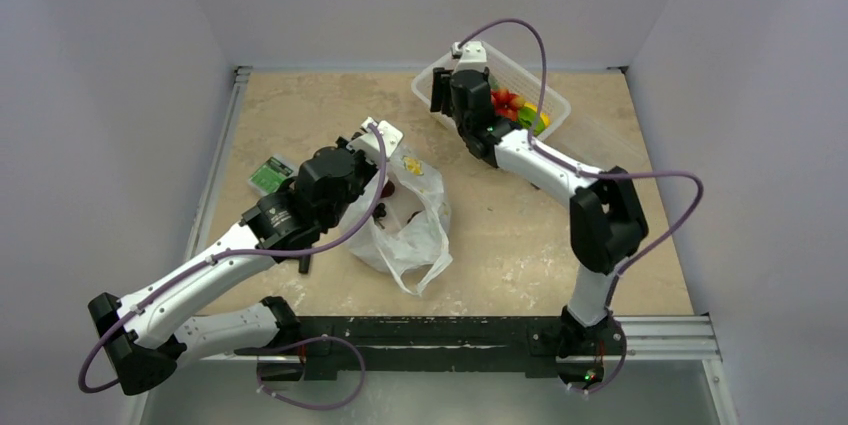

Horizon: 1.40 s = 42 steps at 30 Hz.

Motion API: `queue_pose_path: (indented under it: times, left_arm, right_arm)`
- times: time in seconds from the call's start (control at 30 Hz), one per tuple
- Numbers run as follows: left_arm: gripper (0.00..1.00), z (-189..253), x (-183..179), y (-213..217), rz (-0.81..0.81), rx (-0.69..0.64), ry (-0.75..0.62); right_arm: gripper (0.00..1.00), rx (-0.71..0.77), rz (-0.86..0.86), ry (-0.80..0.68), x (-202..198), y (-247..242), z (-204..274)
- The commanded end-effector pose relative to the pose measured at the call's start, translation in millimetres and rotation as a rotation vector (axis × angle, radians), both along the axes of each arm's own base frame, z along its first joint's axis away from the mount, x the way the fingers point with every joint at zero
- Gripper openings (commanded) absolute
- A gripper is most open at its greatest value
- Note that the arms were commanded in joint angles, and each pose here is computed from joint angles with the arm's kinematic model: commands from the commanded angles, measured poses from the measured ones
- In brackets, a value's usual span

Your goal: Take the fake fruits out of the plastic bag

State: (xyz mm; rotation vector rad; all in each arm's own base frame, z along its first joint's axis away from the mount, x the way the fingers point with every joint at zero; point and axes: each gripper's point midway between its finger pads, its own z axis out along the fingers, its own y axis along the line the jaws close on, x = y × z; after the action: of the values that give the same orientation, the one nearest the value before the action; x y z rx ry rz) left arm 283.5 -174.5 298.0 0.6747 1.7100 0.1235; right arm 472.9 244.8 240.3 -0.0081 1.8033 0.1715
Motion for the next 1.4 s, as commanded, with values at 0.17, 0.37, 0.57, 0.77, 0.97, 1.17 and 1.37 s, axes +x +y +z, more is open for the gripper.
queue_pose_path:
  times: [0.17, 0.37, 0.57, 0.77, 0.97, 1.17, 1.37]
  left_arm:
    - [0.00, 15.4, 2.6, 0.0, 0.005, -0.012, -0.047]
    - [0.00, 15.7, 2.3, -0.8, 0.000, -0.013, -0.046]
    - [0.00, 16.8, 2.1, -1.0, -0.002, -0.015, -0.049]
    - [0.00, 16.5, 1.8, -1.4, -0.004, -0.017, -0.046]
    - [0.00, 15.6, 2.1, -0.2, 0.003, -0.014, -0.046]
    - [0.00, 12.5, 1.4, -5.5, -0.017, -0.023, -0.028]
    - [0.00, 12.9, -1.1, -5.8, -0.015, -0.019, -0.027]
  right_arm:
    - [0.17, -0.034, 0.015, 0.021, 94.3, 14.0, -12.3]
    - [0.58, -0.077, 0.052, 0.060, 110.6, 25.5, -27.8]
    - [0.92, -0.067, 0.053, 0.062, 94.7, 17.1, -16.6]
    - [0.96, 0.007, 0.027, 0.104, 49.1, -3.5, -14.9]
    - [0.95, 0.121, 0.111, 0.168, -20.3, -11.3, -20.5]
    - [0.95, 0.074, 0.182, 0.235, -95.9, -8.3, -35.2]
    - [0.88, 0.046, 0.304, 0.216, -174.7, 1.4, -25.0]
